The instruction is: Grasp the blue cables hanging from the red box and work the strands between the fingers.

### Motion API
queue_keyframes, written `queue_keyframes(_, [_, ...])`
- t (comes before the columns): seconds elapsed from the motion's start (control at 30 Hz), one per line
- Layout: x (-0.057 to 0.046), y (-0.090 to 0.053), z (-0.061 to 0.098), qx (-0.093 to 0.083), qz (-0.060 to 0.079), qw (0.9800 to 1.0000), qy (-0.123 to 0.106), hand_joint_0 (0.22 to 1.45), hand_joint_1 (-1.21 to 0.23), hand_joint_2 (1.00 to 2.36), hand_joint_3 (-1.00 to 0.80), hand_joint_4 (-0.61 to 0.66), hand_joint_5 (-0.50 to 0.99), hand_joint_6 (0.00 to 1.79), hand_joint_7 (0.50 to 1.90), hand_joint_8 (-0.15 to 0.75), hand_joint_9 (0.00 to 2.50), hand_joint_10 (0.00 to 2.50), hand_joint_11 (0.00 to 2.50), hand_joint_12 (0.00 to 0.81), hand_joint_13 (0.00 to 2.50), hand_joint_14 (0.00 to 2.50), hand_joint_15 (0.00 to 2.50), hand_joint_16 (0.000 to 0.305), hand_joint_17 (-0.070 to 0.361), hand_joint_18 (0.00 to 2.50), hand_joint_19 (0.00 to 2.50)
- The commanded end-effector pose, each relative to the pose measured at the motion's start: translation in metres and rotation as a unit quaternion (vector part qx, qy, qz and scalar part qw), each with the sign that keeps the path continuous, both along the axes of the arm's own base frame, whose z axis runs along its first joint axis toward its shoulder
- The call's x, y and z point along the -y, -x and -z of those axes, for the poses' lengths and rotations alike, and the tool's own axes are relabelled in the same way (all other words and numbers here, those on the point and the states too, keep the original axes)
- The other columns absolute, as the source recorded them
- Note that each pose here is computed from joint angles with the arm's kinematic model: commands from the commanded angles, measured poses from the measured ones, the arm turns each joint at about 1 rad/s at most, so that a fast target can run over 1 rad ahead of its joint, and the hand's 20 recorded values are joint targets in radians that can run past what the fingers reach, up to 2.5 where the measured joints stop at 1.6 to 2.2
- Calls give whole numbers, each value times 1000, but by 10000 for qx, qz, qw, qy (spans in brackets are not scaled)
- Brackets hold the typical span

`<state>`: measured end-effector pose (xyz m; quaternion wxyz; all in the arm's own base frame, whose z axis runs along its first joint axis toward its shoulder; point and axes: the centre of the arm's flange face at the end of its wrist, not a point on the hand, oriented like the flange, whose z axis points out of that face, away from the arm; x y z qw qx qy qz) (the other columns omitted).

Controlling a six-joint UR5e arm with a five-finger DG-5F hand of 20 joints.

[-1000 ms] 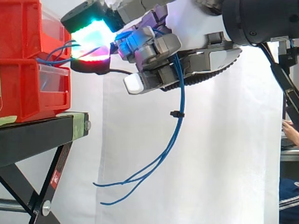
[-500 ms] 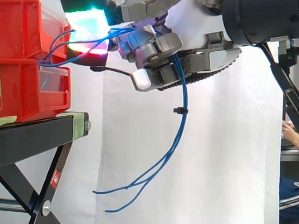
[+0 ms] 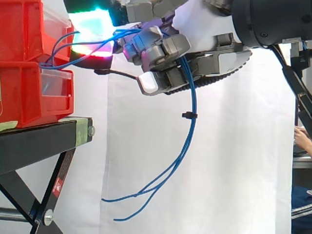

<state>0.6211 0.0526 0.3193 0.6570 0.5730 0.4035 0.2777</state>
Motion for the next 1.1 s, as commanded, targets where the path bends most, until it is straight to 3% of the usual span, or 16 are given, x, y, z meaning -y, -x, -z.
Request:
queue_keyframes(0.0, [0, 0, 1, -1, -1, 10000, 0, 810, -749, 1013, -638, 289, 60, 480, 1323, 537, 307, 2500, 2500, 606, 966, 2500, 1659, 65, 146, 1405, 701])
queue_keyframes(0.03, [0, 0, 1, -1, -1, 10000, 0, 825, -757, 1015, -611, 290, 53, 488, 1321, 536, 307, 2500, 2500, 605, 963, 2500, 1661, 64, 144, 1402, 711])
queue_keyframes(0.1, [0, 0, 0, 6, -1, 10000, -3, 912, -748, 1021, -327, 278, 38, 518, 1310, 538, 304, 2500, 2500, 595, 954, 2500, 1669, 62, 140, 1397, 738])
queue_keyframes(0.17, [0, 0, 0, 6, -1, 10000, -3, 926, -722, 1024, -177, 282, 30, 580, 1272, 530, 300, 2500, 2500, 584, 953, 2500, 1621, 62, 140, 1405, 742])
queue_keyframes(0.23, [1, 0, 0, 13, 6, 10000, -6, 932, -702, 1023, -186, 288, 27, 610, 1251, 532, 312, 2500, 2500, 586, 966, 2500, 1621, 62, 140, 1419, 743])
queue_keyframes(0.4, [0, 0, 0, 13, -1, 10000, -6, 890, -638, 1020, -454, 295, 87, 591, 1272, 537, 371, 2500, 2500, 584, 1007, 2500, 1620, 61, 137, 1437, 706])
queue_keyframes(0.57, [0, 0, 0, 13, -1, 10000, -6, 884, -628, 1017, -575, 310, 136, 561, 1290, 539, 406, 2500, 2500, 585, 1025, 2500, 1628, 60, 135, 1451, 718])
queue_keyframes(0.67, [0, 0, 0, 13, -1, 10000, -6, 884, -638, 1018, -543, 296, 137, 559, 1303, 542, 415, 2500, 2500, 587, 1028, 2500, 1648, 60, 134, 1454, 722])
queue_keyframes(0.97, [1, -1, 0, 27, 6, 10000, -13, 987, -686, 1025, -173, 289, 44, 698, 1228, 540, 406, 2500, 2500, 582, 1027, 2500, 1633, 60, 136, 1475, 777])
queue_keyframes(1.07, [0, -1, -1, 34, -1, 10000, -16, 957, -655, 1021, -255, 304, 43, 706, 1216, 543, 409, 2500, 2500, 580, 1032, 2500, 1628, 61, 137, 1480, 755])
